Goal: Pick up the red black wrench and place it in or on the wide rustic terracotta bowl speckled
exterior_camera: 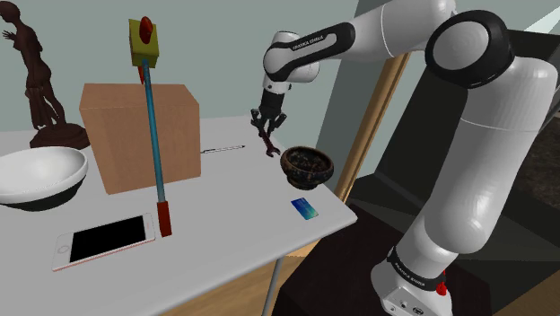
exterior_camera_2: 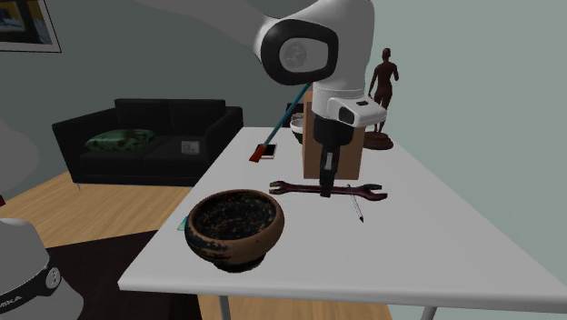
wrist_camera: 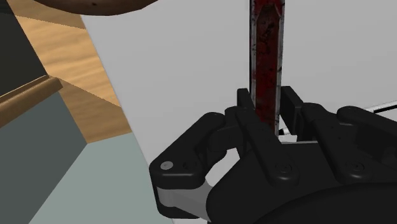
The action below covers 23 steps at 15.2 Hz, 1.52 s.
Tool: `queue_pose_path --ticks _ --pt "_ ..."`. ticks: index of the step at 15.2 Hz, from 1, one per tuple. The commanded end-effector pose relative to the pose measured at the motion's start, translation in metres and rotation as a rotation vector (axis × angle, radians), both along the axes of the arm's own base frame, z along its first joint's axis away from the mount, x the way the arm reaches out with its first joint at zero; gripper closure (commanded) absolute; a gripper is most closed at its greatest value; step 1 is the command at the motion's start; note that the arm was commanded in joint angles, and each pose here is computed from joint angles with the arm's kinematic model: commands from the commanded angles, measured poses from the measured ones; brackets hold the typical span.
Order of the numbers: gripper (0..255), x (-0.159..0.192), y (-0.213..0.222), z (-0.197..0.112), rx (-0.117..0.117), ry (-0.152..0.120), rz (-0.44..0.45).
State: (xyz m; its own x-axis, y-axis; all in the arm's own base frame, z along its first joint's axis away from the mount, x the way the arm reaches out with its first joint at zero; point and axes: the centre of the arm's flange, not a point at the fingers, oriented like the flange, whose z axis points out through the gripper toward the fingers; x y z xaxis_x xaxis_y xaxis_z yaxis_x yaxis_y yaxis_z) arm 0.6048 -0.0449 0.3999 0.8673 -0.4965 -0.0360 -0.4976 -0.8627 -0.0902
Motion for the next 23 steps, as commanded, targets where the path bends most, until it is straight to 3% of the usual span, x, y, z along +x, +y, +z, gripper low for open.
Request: queue_pose_path --ticks 1,12,23 --pt "255 0.0 0.001 0.011 0.0 0.0 0.0" --pt "255 -0.001 0.001 0.066 0.0 0.0 0.0" --pt "255 -0.145 -0.01 0.072 0.0 0.0 0.0"
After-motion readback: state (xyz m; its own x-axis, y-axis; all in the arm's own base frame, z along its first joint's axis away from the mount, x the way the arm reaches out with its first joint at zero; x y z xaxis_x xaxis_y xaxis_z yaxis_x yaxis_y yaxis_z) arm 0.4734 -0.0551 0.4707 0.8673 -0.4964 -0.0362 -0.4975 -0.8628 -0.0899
